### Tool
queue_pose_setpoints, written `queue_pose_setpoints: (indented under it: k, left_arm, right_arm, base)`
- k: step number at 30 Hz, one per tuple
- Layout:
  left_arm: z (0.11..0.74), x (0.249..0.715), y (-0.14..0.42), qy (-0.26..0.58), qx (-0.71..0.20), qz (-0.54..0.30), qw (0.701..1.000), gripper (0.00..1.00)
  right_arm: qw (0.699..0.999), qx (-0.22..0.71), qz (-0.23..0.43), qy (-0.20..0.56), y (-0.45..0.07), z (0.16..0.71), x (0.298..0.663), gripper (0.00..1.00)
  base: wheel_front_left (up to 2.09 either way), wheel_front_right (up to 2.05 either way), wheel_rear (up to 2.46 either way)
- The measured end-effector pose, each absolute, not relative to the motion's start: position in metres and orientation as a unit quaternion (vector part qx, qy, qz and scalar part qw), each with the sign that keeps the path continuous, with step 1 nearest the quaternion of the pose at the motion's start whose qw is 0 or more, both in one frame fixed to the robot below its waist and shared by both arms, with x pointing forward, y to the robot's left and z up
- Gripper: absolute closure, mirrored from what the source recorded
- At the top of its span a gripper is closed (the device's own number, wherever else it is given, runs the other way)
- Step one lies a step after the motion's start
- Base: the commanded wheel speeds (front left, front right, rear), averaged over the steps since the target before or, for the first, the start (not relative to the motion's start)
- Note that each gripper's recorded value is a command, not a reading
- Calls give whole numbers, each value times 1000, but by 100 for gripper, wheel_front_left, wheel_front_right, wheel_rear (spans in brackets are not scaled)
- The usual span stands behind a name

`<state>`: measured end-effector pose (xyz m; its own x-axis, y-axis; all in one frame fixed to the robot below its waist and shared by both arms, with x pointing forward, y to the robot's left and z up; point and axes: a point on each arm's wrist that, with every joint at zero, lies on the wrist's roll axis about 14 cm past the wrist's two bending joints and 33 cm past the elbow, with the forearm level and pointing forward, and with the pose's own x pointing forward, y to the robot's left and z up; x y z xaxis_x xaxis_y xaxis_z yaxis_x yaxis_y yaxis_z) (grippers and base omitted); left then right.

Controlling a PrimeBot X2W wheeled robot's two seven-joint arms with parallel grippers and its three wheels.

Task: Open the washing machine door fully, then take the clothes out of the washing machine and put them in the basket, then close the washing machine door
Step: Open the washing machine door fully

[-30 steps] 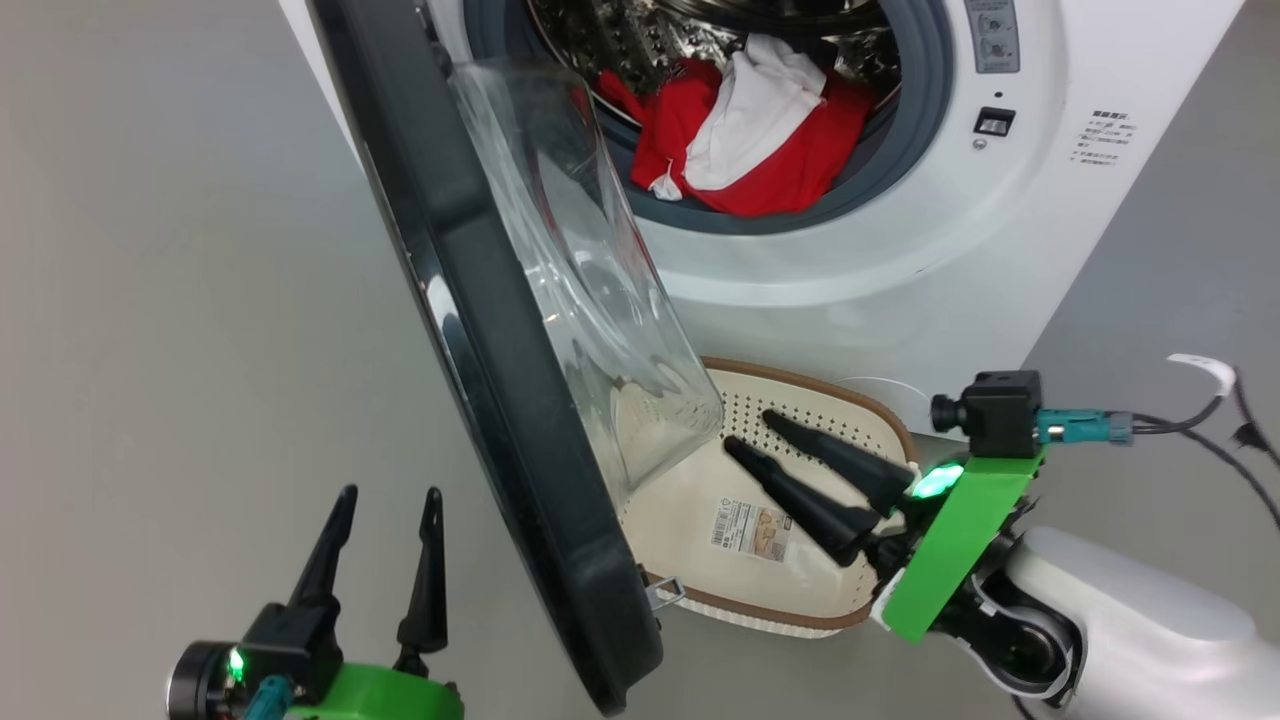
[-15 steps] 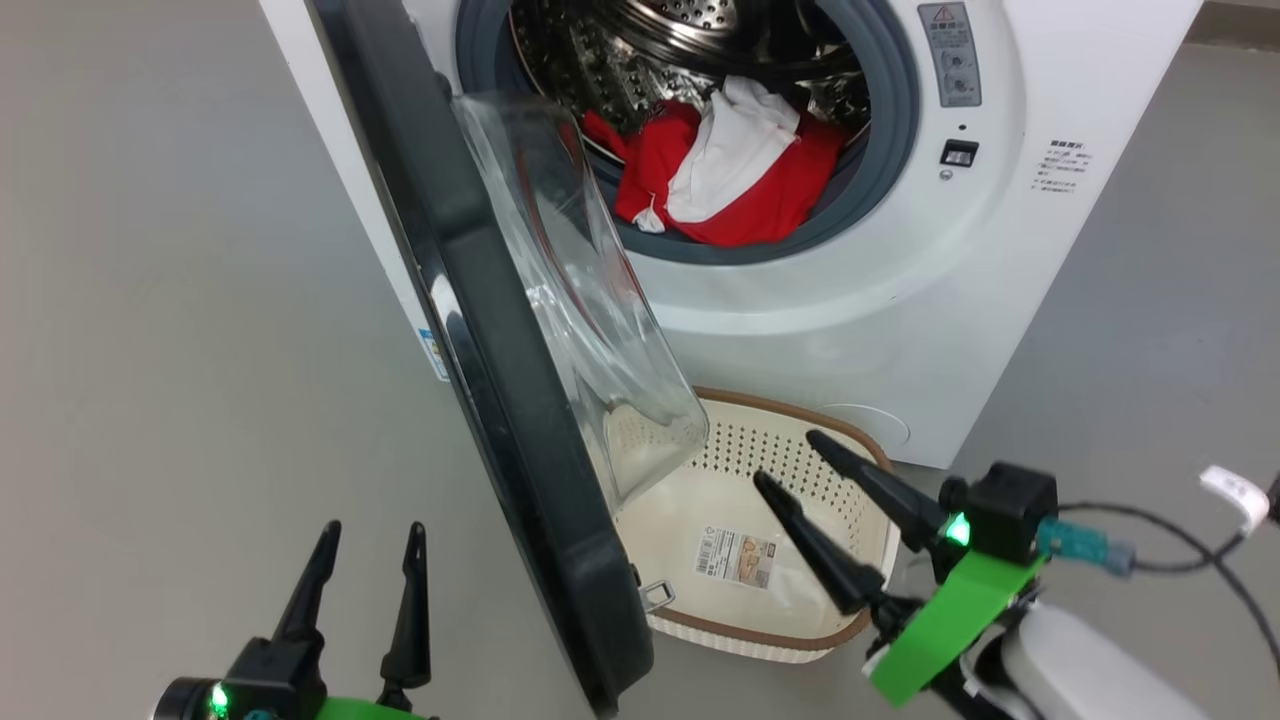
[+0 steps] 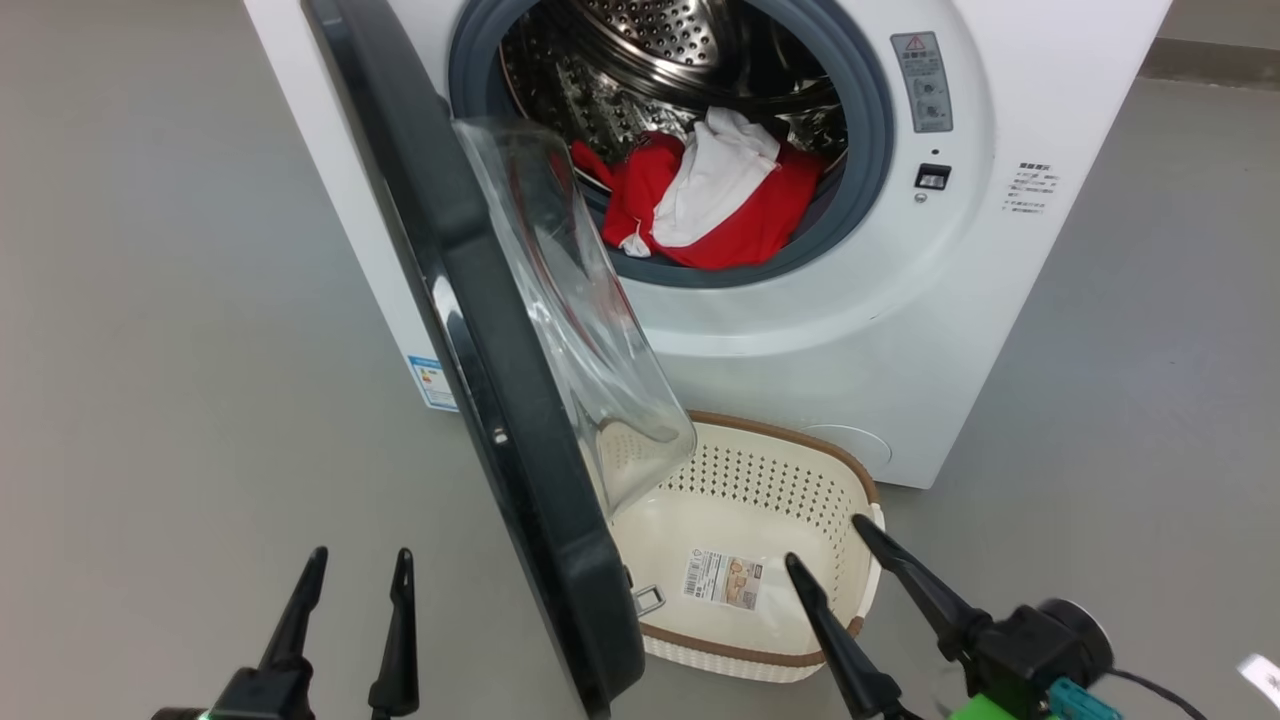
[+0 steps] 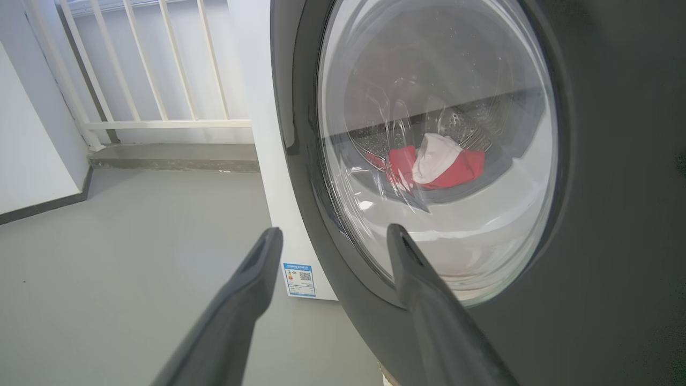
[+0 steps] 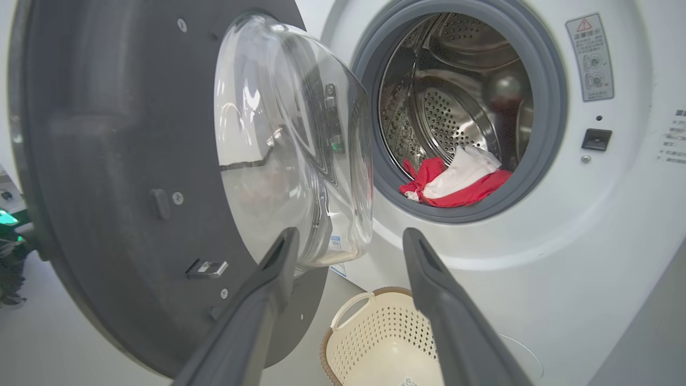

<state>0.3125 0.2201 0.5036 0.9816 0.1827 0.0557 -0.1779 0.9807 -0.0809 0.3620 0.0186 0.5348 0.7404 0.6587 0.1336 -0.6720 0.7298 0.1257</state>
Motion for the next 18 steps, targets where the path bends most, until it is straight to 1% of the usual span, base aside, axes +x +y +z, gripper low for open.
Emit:
queue_pose_setpoints:
  k: [11, 18]
  left_arm:
    - [503, 308, 216, -30, -41, 88, 995, 0]
    - [505, 308, 215, -34, -46, 89, 994, 0]
  right_arm:
    - [953, 84, 289, -37, -15, 528, 354, 0]
    - [957, 87, 275, -40, -22, 529, 352, 0]
  base:
    - [0, 0, 0]
    - [0, 0, 0]
